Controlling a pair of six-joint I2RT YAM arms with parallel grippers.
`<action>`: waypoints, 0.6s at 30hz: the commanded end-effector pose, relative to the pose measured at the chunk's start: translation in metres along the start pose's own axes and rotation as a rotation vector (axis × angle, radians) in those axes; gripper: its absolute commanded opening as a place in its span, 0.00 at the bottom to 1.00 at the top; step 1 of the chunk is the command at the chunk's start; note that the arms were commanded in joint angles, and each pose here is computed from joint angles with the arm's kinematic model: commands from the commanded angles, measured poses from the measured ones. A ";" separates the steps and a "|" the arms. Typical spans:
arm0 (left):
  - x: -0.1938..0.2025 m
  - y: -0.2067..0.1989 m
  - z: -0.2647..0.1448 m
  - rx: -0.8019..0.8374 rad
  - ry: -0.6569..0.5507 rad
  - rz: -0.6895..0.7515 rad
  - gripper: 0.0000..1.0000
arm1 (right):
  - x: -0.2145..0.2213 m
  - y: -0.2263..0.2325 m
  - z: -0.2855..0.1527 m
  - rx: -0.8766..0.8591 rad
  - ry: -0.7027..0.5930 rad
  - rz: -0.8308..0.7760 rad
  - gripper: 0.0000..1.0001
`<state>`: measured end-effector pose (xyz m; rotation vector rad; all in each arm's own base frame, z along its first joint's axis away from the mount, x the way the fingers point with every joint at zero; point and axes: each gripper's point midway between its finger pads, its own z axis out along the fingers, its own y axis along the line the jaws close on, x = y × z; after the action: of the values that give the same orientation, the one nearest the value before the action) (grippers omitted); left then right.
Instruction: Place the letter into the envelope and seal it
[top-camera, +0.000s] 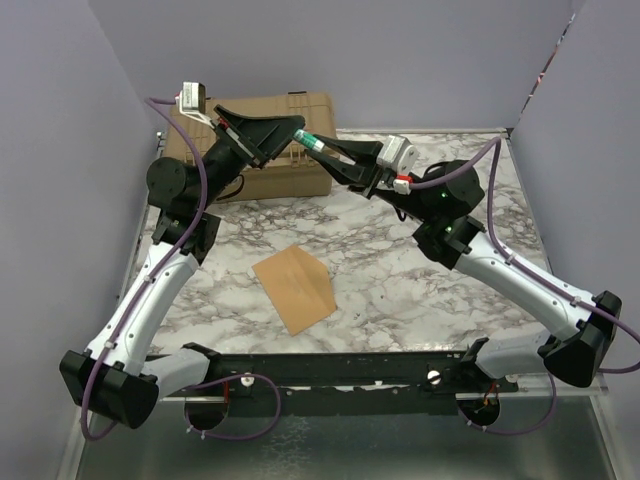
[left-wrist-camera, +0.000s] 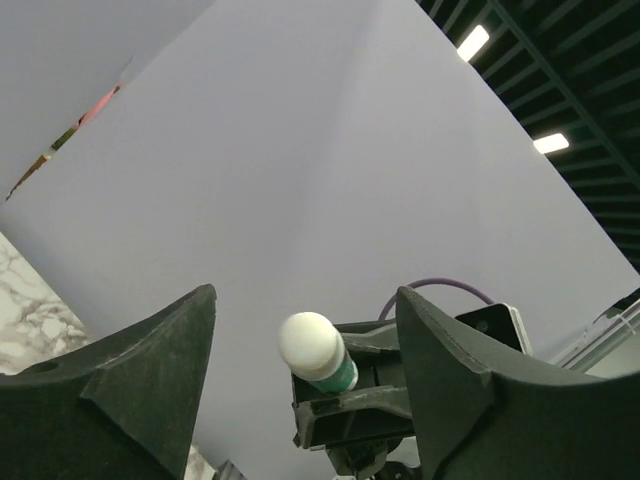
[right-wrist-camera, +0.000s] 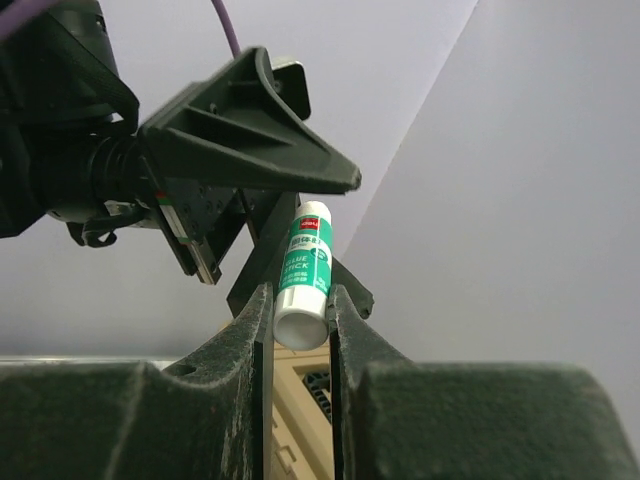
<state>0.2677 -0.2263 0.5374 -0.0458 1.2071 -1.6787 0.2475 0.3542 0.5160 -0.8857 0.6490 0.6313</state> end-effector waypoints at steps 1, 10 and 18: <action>0.006 -0.001 -0.006 0.037 0.072 -0.091 0.67 | -0.002 -0.010 -0.008 0.053 -0.001 0.012 0.00; 0.008 0.001 -0.010 0.033 0.079 -0.111 0.53 | 0.008 -0.015 -0.011 0.075 0.020 0.002 0.00; 0.007 0.007 -0.012 0.018 0.062 -0.101 0.33 | 0.007 -0.018 -0.015 0.077 0.019 -0.012 0.01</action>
<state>0.2736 -0.2273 0.5170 -0.0834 1.2843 -1.7903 0.2650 0.3462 0.5004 -0.8560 0.7084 0.6047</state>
